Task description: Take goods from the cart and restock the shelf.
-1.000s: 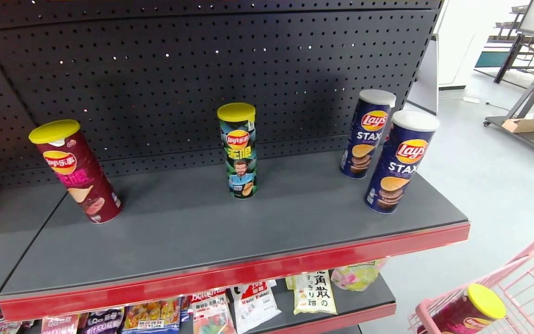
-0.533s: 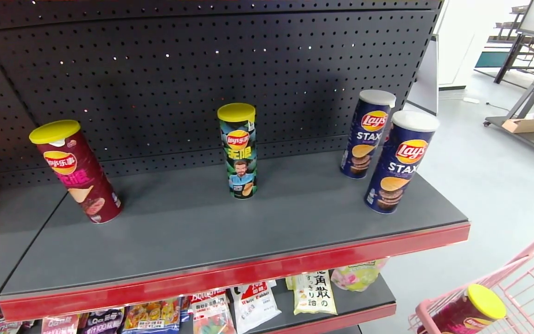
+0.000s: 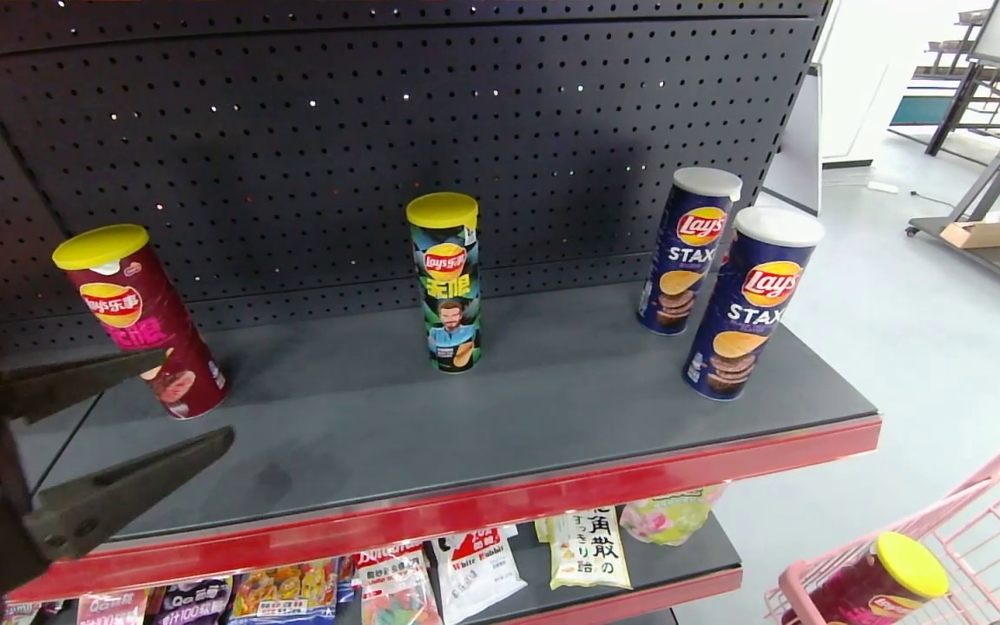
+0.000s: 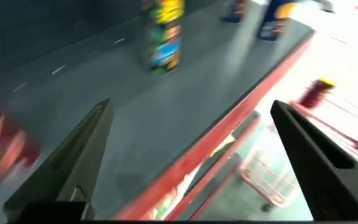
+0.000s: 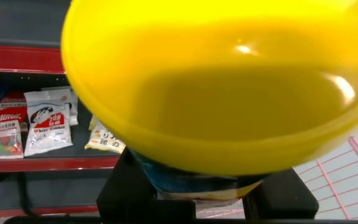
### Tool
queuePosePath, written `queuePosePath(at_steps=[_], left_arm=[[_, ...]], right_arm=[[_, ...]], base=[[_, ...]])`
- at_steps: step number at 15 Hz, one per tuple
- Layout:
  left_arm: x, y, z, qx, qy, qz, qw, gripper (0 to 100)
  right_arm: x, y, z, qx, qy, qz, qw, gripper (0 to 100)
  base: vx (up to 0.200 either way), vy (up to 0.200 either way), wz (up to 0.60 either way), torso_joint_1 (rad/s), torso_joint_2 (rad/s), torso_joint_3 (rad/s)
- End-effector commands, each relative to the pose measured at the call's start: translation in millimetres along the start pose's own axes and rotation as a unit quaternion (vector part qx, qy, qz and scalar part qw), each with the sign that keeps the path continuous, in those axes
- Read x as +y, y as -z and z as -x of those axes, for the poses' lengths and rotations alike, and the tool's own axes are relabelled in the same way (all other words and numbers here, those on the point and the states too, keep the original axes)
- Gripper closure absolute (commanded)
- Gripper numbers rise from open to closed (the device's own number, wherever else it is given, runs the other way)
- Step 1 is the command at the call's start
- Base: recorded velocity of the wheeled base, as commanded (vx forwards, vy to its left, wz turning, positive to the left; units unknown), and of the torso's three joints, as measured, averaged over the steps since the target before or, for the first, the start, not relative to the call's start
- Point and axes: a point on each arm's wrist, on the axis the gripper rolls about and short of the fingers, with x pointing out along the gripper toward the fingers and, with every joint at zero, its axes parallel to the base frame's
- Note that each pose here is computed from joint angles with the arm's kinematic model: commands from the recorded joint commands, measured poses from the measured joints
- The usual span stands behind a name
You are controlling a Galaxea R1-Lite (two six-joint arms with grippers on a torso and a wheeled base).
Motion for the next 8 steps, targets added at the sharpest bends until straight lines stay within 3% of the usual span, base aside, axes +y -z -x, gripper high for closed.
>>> queuePosePath(at_steps=[1, 2, 8], left_arm=[[28.4, 17.0, -82.5, 0.031, 0.079, -0.009, 0.9963, 0], [39.4, 19.7, -105.7, 0.017, 0.081, -0.022, 0.9963, 0], [62.4, 15.5, -161.5, 0.001, 0.109, -0.033, 0.9934, 0]], right_arm=[[0.0, -5.5, -3.9, 0.011, 0.000, -0.006, 1.000, 100], [0.2, -7.3, -5.9, 0.017, -0.002, -0.008, 1.000, 100], [-0.5, -10.5, -4.7, 0.012, 0.005, -0.009, 1.000, 100]], base=[[0.000, 0.000, 0.00, 0.000, 0.00, 0.000], [0.000, 0.000, 0.00, 0.000, 0.00, 0.000], [0.000, 0.000, 0.00, 0.000, 0.00, 0.000]])
